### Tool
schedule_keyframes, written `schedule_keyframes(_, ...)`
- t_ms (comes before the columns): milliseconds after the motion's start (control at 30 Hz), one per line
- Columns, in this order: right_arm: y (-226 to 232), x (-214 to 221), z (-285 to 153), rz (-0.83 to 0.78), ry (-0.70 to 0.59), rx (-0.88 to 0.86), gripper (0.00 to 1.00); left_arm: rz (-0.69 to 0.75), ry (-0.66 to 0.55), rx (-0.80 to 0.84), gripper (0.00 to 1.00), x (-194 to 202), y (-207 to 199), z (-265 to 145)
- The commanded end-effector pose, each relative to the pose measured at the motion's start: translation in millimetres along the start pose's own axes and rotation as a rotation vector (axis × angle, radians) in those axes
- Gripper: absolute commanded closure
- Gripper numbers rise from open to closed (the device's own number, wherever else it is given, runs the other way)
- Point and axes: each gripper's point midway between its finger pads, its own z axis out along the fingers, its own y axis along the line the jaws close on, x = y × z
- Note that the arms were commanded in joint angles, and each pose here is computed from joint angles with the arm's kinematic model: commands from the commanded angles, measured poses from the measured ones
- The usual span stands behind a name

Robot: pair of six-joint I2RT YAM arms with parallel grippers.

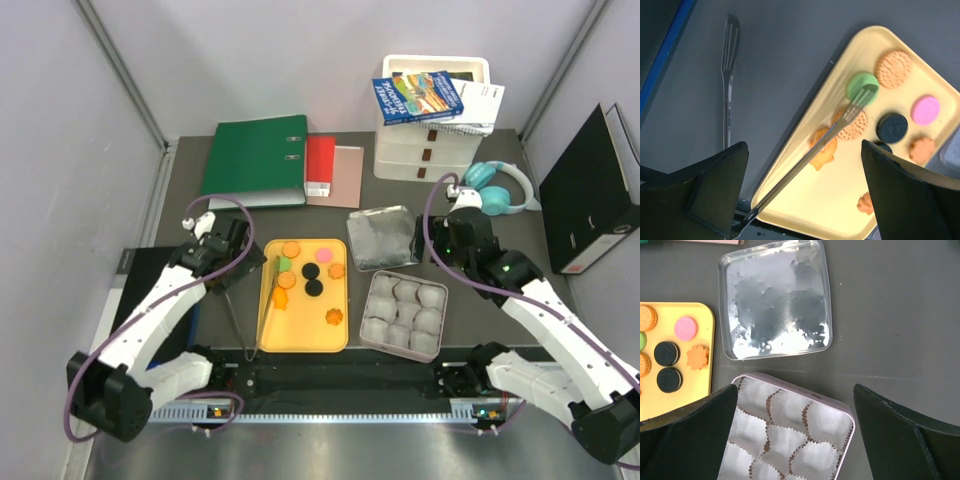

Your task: Pack the cookies

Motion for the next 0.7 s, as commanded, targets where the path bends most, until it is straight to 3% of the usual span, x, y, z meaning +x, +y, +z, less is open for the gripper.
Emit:
schedule_keyframes(0, 12, -3, 2, 0.014, -0.011, -0.045, 0.01, 0.092, -0.003, 0.132, 0.01, 2, -3, -24)
schedule_keyframes(233, 11, -1, 5, 0.02, 0.014, -0.031, 0.01, 0.152, 0.049, -0.062, 0.01, 9, 35, -28)
schedule_keyframes(667, 8, 15, 4, 0.046, 0.048, -0.028, 0.01, 0.251, 0.257, -0.074, 0.01, 55, 55, -28)
